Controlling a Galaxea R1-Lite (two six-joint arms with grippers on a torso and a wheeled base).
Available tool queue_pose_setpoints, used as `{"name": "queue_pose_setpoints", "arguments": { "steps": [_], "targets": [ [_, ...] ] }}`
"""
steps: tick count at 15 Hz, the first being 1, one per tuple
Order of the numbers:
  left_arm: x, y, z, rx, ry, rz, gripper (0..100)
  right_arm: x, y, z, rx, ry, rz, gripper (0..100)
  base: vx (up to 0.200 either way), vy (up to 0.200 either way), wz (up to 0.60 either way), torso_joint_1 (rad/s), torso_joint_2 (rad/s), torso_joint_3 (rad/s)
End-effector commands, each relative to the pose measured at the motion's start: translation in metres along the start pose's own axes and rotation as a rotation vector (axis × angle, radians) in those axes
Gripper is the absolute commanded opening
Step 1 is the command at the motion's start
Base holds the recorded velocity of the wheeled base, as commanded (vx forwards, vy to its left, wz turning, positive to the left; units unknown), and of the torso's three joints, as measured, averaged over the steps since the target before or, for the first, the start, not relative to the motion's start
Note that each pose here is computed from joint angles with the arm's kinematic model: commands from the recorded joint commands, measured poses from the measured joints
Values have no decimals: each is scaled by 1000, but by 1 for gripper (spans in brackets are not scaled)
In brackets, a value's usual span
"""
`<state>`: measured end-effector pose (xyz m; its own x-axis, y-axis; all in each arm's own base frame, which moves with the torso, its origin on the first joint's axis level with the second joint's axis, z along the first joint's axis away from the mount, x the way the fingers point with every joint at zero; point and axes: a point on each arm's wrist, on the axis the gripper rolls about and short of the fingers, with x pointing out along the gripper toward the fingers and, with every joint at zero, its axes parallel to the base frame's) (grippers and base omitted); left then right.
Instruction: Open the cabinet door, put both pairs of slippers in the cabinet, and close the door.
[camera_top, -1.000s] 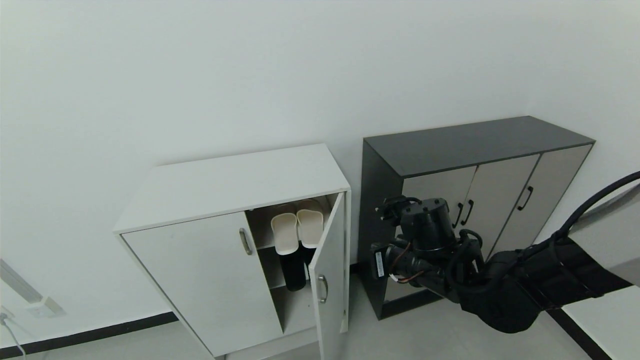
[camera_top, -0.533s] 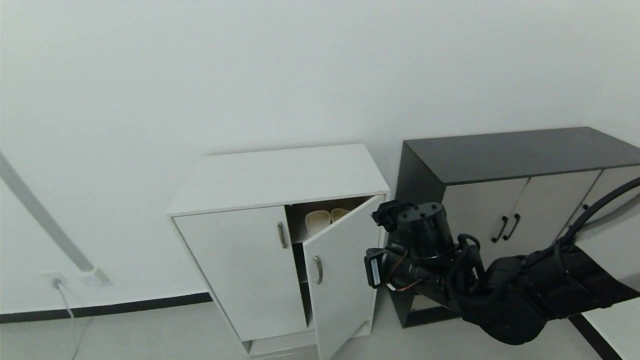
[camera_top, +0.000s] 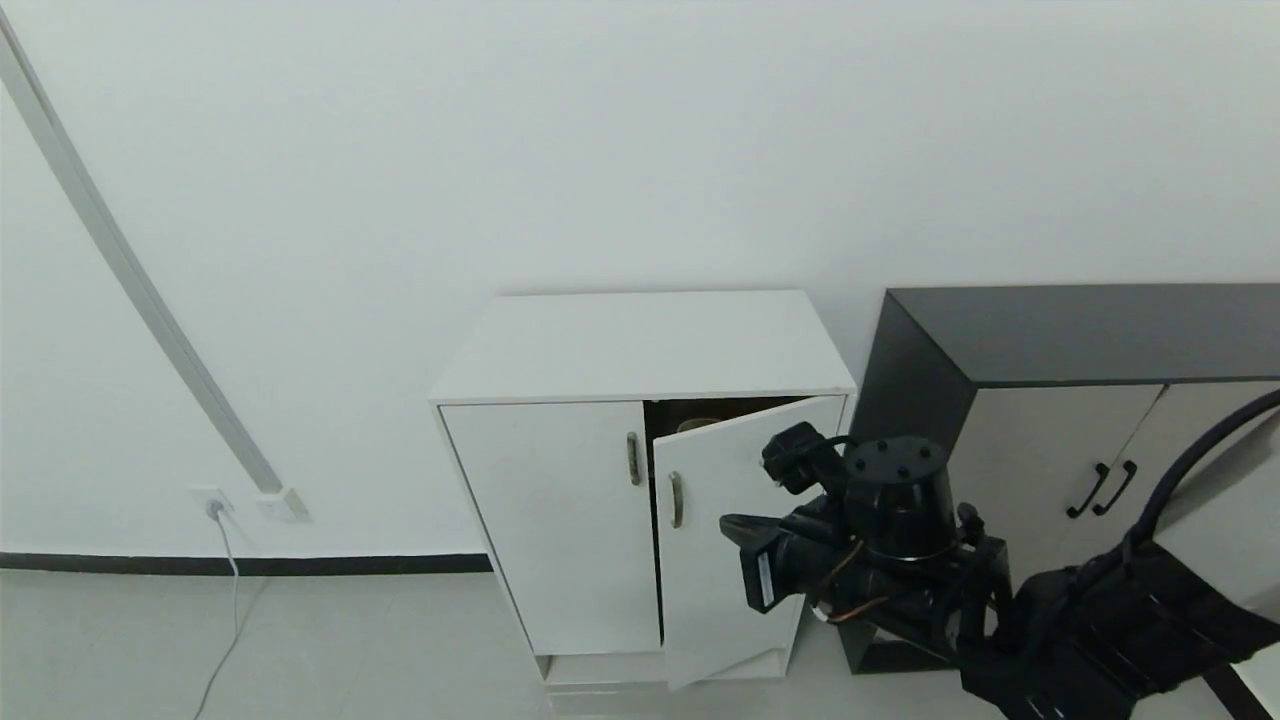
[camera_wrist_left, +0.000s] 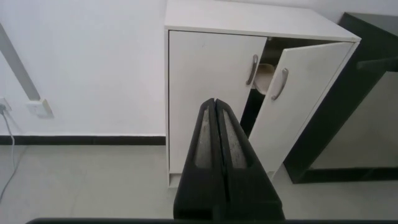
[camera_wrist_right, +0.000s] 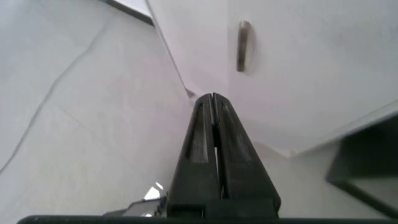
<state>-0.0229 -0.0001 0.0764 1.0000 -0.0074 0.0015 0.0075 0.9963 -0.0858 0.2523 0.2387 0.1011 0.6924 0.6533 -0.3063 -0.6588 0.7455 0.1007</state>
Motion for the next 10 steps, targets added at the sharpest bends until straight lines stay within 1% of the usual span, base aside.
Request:
{"name": "queue_pose_setpoints", "arguments": {
  "steps": [1, 2, 6, 10],
  "targets": [
    [0, 0, 0, 0, 0, 0, 0, -15, -7, -23, -17, 33, 42, 0, 0, 0, 0, 0, 0, 0],
    [0, 0, 0, 0, 0, 1, 0, -20, -7, -31, -18, 39, 59, 0, 0, 0, 0, 0, 0, 0],
    [0, 0, 0, 0, 0, 0, 0, -33, -8, -51, -18, 52, 79, 0, 200, 0, 0, -6, 1, 2],
    [0, 0, 0, 0, 2, 0, 0, -26, -9, -71, -18, 74, 80, 0, 200, 0, 0, 13, 5, 1]
  ]
}}
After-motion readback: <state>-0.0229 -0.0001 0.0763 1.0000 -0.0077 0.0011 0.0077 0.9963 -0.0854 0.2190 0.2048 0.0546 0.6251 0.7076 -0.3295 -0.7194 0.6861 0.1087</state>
